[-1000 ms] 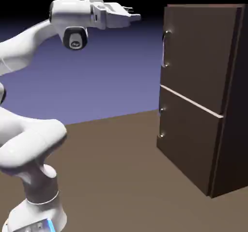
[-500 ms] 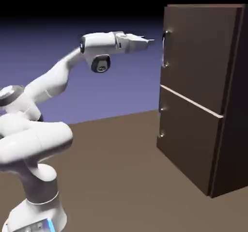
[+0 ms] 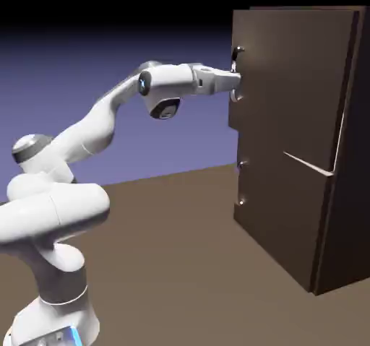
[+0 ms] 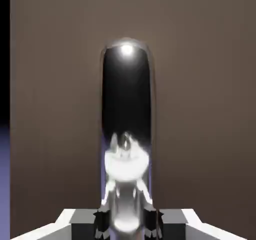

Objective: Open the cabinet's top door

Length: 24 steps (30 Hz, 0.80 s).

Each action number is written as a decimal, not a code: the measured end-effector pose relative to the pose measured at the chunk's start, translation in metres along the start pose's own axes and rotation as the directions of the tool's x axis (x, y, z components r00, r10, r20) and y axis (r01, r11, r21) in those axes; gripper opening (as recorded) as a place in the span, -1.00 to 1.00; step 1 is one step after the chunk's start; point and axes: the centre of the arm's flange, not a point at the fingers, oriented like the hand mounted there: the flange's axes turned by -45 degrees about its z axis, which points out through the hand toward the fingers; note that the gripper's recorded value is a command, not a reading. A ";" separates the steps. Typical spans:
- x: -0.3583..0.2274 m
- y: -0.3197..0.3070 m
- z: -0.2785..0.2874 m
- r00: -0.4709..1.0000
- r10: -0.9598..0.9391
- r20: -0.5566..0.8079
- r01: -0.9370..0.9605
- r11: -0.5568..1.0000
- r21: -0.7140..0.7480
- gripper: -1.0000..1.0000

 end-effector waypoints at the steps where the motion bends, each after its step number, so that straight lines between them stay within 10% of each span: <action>1: 0.000 0.004 -0.009 1.000 0.000 0.000 0.000 1.000 0.026 -1.00; 24: 0.000 0.148 -0.181 1.000 0.000 0.000 0.000 0.821 0.571 -1.00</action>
